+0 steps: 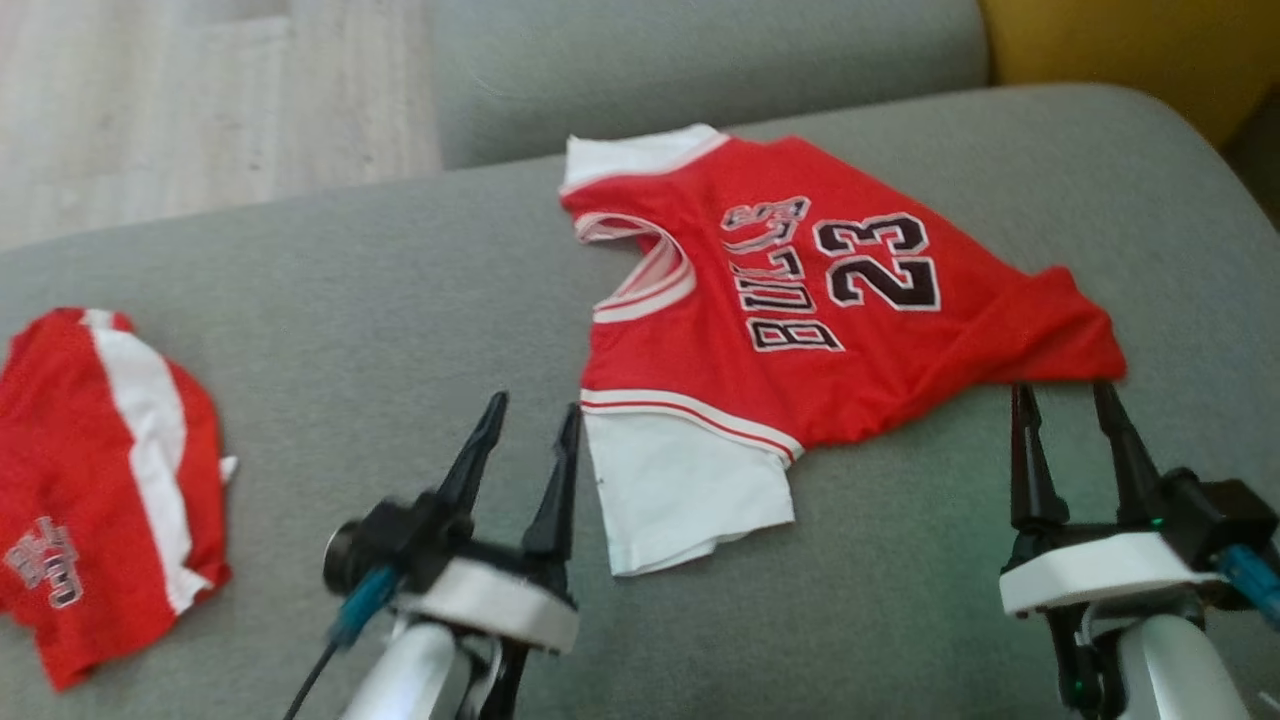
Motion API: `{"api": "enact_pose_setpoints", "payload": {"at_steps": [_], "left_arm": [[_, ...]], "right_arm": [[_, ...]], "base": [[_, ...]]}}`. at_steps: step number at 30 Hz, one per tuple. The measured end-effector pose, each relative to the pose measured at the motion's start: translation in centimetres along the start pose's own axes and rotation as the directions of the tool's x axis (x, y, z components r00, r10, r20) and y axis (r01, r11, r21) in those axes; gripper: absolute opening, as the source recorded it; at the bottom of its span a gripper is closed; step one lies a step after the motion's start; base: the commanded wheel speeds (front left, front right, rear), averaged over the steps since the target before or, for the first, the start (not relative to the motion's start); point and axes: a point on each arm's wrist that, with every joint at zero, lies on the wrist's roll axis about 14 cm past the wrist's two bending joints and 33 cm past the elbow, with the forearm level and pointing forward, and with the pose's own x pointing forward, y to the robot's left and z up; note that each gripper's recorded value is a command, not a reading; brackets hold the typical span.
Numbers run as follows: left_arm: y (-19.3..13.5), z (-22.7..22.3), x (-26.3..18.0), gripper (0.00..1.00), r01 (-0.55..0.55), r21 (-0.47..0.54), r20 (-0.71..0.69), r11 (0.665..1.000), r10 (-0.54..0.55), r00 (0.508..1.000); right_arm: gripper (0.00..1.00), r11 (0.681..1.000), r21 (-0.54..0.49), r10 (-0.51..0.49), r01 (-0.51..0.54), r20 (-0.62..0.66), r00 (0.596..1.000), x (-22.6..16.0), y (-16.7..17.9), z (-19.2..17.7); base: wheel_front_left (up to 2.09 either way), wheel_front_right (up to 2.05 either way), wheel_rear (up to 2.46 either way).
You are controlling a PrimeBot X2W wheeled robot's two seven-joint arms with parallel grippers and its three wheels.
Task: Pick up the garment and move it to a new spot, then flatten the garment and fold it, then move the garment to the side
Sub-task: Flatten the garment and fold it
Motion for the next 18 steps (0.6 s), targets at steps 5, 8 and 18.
{"api": "enact_pose_setpoints", "payload": {"at_steps": [5, 8, 18], "left_arm": [[-0.4, -3.4, 2.6, 1.00, 0.048, 0.057, -0.173, 0.997, -0.037, 0.984], [0.8, -6.0, 4.6, 1.00, 0.032, 0.101, -0.311, 0.994, 0.001, 0.950], [2.9, -12.2, 5.9, 1.00, 0.040, 0.165, -0.535, 0.985, 0.056, 0.843]], "right_arm": [[1.00, 0.999, -0.006, -0.037, 0.036, -0.010, 0.999, -0.3, -1.2, -0.2], [1.00, 0.998, -0.013, -0.063, 0.063, -0.029, 0.998, -0.6, -2.0, -0.7], [1.00, 0.990, 0.000, -0.141, 0.142, -0.040, 0.989, -1.3, -4.3, -1.2]], "base": [[0.00, 0.00, 0.00], [0.00, 0.00, 0.00], [0.00, 0.00, 0.00]]}}
